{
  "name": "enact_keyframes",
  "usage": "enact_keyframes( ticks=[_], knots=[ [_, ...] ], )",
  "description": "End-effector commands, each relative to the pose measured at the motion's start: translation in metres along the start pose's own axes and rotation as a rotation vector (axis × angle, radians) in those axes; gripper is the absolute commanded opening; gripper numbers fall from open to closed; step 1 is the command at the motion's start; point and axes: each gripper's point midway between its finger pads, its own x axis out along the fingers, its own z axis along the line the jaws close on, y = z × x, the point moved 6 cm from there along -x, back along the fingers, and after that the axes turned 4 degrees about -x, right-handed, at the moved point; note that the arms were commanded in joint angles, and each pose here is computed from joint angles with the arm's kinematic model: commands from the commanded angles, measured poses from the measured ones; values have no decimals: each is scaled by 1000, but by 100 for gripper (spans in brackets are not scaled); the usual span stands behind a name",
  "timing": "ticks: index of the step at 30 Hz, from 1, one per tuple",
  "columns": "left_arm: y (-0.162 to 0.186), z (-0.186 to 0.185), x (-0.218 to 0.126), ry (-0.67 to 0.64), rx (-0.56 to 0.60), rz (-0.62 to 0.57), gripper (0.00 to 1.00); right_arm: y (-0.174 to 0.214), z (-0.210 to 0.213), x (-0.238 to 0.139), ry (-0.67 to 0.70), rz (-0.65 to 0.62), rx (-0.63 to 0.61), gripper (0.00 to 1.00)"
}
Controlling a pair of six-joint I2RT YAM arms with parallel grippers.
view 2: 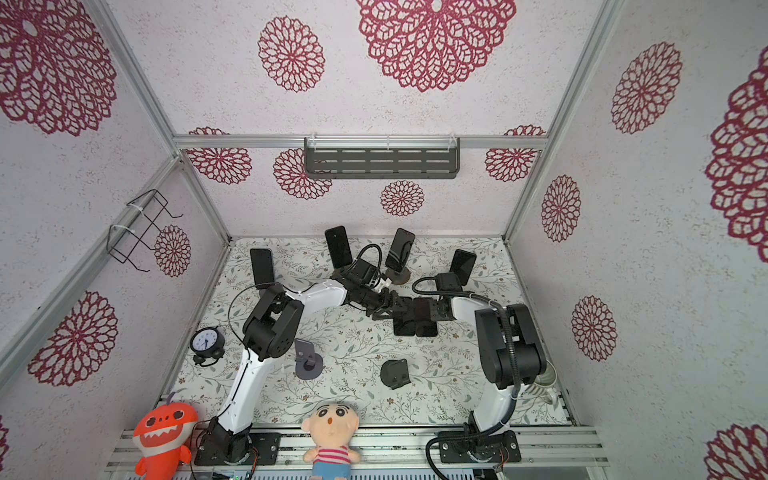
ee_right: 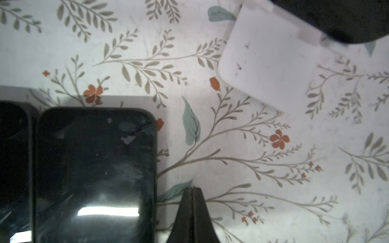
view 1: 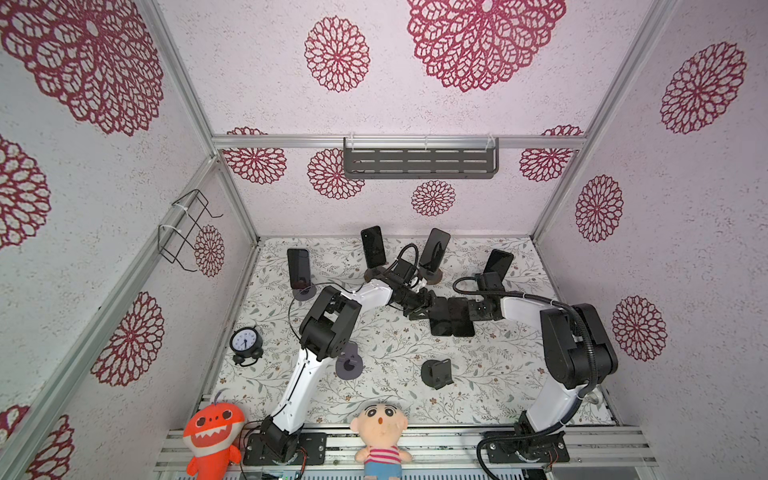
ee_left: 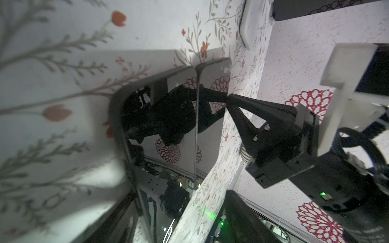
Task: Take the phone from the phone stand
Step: 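Lower the phone flat beside the lying phones and open the left gripper, then reach the right gripper to the phone on the farthest stand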
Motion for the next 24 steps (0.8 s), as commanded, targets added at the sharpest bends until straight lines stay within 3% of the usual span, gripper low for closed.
enact_keyframes(
  ticks=[1,13,19,24],
  knots=[
    [7,18,-6,-128,-27,-6,74,-5,0,-3,-23,-8,43,4],
    [6,3,-26,-155,25,-50,82,-19,-7,-24,-1,-56,60,11],
    [5,-13,-43,-164,102,-97,83,-33,-18,-54,-63,-107,76,22],
    [7,-27,-59,-160,153,-150,85,-45,-21,-102,-112,-187,84,36]
  ],
)
